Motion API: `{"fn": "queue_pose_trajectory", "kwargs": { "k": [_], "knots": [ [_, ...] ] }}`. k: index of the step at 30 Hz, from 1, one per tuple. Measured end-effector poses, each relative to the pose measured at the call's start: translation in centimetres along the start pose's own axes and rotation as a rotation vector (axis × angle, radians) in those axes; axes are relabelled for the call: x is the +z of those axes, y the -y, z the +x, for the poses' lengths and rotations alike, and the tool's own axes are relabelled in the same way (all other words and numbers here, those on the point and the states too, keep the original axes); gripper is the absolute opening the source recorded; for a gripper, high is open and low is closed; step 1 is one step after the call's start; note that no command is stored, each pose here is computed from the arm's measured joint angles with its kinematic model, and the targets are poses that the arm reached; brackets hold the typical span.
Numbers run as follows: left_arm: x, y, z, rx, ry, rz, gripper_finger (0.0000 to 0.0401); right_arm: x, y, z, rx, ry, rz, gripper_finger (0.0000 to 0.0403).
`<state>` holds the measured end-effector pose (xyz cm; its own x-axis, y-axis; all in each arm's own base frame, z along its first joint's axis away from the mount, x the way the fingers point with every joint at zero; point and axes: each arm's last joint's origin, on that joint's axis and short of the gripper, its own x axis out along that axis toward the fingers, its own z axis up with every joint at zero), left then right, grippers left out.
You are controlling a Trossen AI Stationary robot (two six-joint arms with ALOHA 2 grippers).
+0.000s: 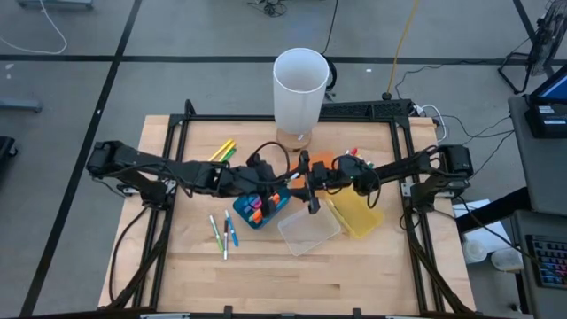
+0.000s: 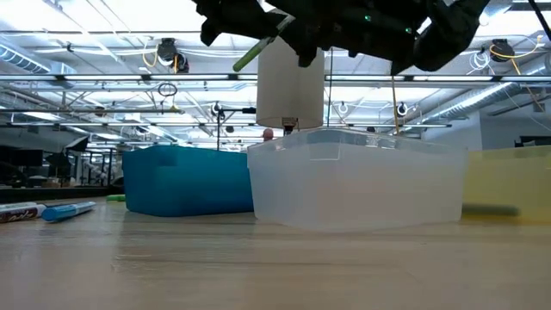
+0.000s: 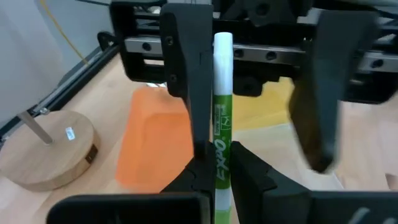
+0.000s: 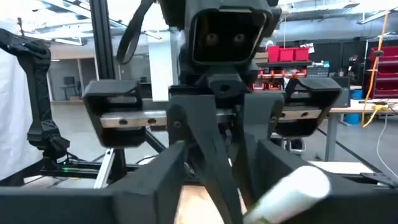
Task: Pick & Place Markers
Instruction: Put the left green marker pen into the yellow bin
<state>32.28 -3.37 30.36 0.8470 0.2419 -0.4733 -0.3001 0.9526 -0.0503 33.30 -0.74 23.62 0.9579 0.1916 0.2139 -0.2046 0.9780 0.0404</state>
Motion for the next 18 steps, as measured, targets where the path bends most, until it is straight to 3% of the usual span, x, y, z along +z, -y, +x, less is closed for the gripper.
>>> {"fn": "queue_pose_trajectory", "kwargs": {
  "k": [6, 11, 18],
  "knots": [
    [-0.1, 0.3, -0.1, -0.010, 0.003, 0.043, 0.0024, -0.3, 0.4, -0.1, -0.013, -0.034, -0.037, 0.0021],
    [-0.1, 0.3, 0.0, -0.008, 0.008, 0.054, 0.0031, -0.2, 0.9, -0.4, -0.027, -0.082, -0.040, 0.0013],
    [0.1, 0.6, -0.2, -0.061, 0.010, 0.013, 0.0111, 2.8, 0.6, -2.8, -0.061, -0.274, -0.081, 0.0012]
  ]
}}
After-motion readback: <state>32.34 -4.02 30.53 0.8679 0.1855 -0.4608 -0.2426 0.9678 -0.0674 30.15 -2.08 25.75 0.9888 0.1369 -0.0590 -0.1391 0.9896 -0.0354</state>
